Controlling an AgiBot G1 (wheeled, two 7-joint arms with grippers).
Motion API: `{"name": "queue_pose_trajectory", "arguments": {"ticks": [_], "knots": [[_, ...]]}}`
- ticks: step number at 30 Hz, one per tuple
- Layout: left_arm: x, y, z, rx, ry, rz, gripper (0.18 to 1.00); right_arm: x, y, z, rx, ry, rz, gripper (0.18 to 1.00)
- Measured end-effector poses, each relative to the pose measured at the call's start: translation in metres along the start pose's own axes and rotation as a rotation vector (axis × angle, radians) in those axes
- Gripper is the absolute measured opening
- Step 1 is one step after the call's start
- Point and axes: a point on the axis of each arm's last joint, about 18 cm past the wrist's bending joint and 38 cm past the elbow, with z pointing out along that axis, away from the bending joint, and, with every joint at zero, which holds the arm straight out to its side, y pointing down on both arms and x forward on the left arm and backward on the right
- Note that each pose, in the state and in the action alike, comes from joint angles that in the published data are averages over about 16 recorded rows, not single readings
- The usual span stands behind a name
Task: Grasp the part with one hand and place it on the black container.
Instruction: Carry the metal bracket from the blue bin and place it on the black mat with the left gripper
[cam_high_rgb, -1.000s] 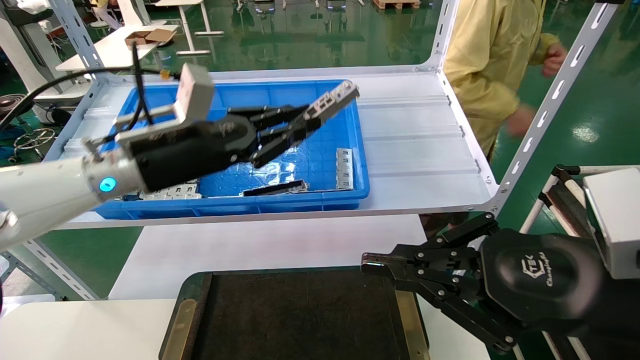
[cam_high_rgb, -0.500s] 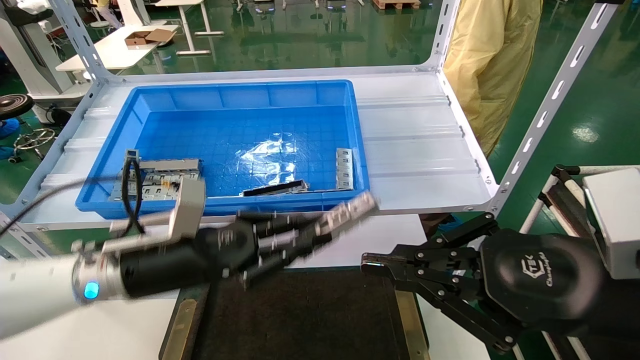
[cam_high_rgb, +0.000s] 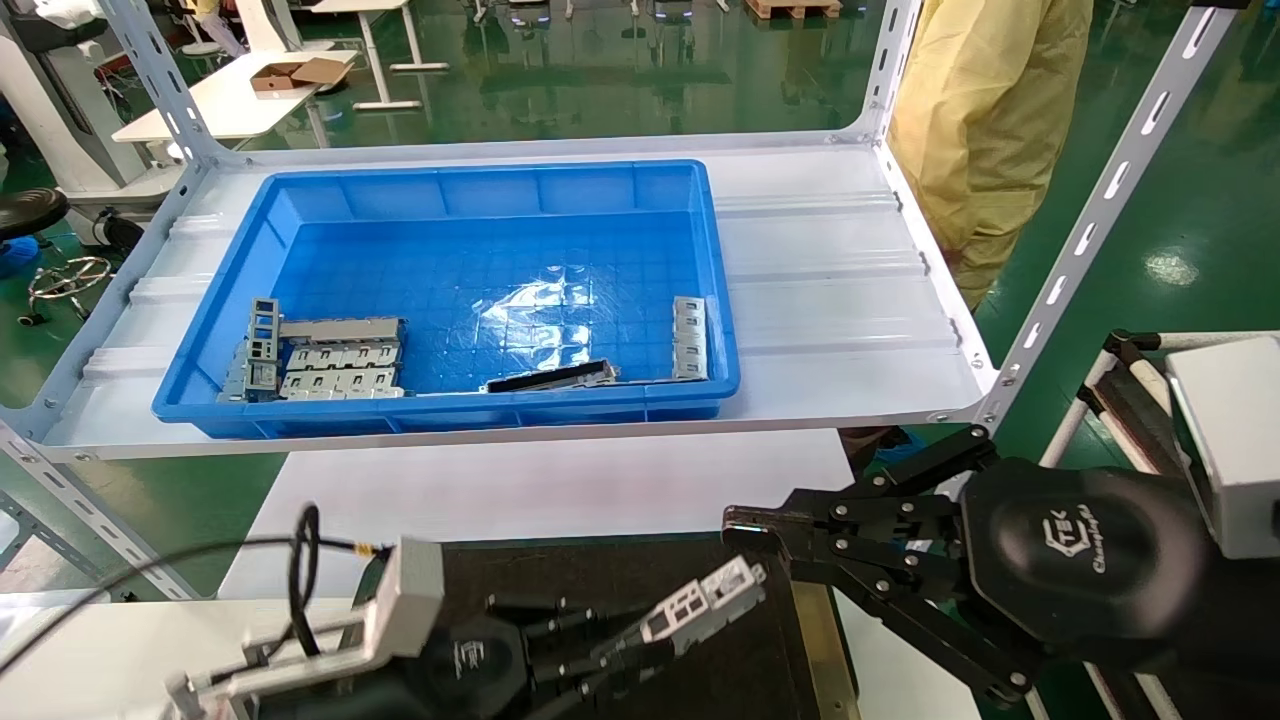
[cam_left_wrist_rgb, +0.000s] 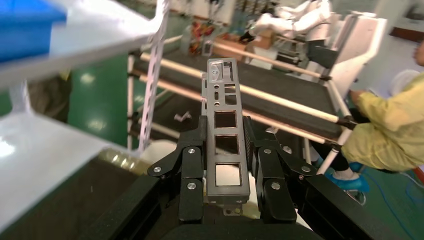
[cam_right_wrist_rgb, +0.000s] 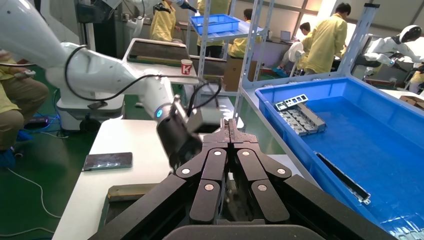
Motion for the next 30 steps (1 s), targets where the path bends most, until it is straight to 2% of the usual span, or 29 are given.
{"name": "queue_pose_trajectory", "arguments": {"ticks": [15,22,30], "knots": [[0.008,0.092,0.015,-0.105,-0.389,-0.239,0.322,0.000,0.000,0.000,0.000,0.000,0.000,0.191],[-0.006,0.115,0.035,-0.096,-0.543,-0.325,0.322,0.000,0.000,0.000,0.000,0.000,0.000,0.191],[-0.023,0.127,0.063,-0.045,-0.675,-0.412,0.322,0.000,0.000,0.000,0.000,0.000,0.000,0.191]]}}
